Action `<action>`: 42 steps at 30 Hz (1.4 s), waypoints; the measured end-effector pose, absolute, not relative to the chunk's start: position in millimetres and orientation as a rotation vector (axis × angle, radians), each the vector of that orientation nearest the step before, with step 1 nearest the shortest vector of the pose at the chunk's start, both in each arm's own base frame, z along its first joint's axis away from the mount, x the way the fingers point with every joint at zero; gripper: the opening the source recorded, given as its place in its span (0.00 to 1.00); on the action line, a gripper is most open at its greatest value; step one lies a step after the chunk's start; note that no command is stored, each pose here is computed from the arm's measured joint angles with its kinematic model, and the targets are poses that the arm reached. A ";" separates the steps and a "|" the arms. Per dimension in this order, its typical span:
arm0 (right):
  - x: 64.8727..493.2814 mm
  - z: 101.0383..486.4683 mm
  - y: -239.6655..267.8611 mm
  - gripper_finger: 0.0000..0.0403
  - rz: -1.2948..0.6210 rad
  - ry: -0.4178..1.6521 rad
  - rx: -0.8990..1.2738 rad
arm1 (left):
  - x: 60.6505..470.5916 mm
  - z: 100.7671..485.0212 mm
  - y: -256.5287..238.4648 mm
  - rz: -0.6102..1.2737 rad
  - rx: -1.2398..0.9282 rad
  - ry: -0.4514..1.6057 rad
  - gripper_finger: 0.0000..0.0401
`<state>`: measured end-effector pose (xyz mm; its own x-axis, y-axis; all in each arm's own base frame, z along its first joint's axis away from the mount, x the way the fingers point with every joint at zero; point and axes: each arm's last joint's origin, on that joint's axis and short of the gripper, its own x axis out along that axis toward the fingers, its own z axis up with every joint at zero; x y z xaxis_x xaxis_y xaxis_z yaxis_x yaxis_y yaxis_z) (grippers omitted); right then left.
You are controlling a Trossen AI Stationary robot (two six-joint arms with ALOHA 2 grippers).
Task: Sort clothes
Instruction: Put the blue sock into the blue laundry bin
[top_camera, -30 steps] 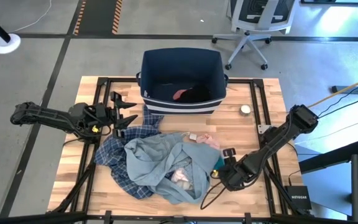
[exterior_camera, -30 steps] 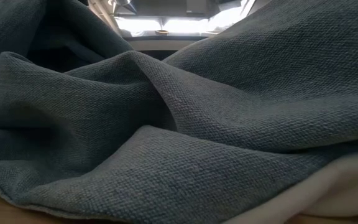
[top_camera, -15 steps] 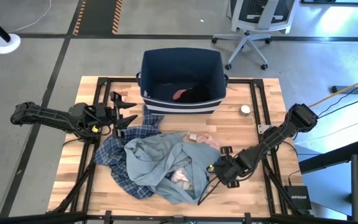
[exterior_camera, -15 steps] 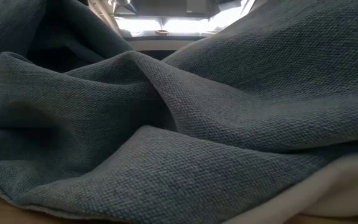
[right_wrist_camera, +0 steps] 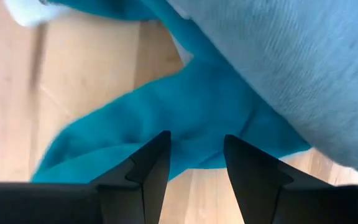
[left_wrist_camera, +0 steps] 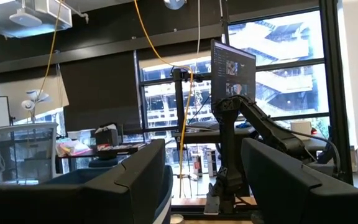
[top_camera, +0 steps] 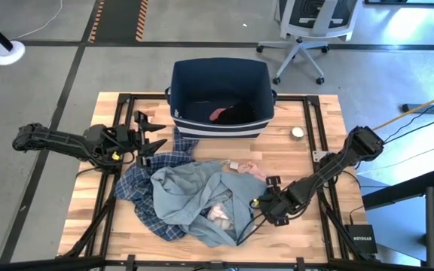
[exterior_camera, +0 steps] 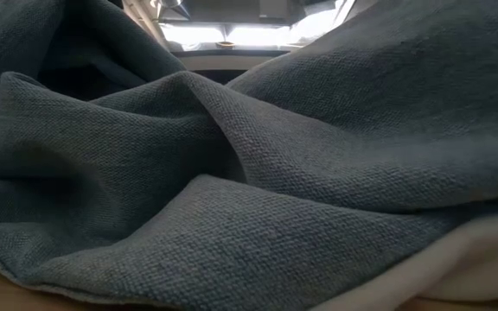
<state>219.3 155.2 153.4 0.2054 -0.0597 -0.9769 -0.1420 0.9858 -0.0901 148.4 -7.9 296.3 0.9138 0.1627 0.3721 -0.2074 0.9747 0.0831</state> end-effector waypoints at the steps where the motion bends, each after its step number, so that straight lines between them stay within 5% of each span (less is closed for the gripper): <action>1: 218.3 149.8 154.5 0.42 0.053 1.375 -0.180 | 148.4 296.3 -7.9 0.191 0.122 -0.372 0.52; 10: 213.7 134.4 151.1 0.38 0.043 1.401 -0.204 | 148.4 296.4 -7.9 0.191 0.124 -0.373 0.52; 19: 213.2 134.0 150.8 0.04 0.092 1.406 -0.262 | 148.4 296.3 -7.9 0.191 0.124 -0.372 0.52; 28: 215.9 148.0 154.9 0.03 0.186 1.490 -0.314 | 148.4 296.4 -7.8 0.192 0.124 -0.372 0.52; 42: 243.1 253.3 173.8 0.02 0.471 1.435 -0.571 | 148.4 296.4 -7.8 0.192 0.125 -0.373 0.52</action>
<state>243.1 173.8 253.3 0.0871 -0.0369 -0.9955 -0.6197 0.7804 -0.0831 148.4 -7.8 296.4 0.9136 0.1629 0.3726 -0.2088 0.9742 0.0860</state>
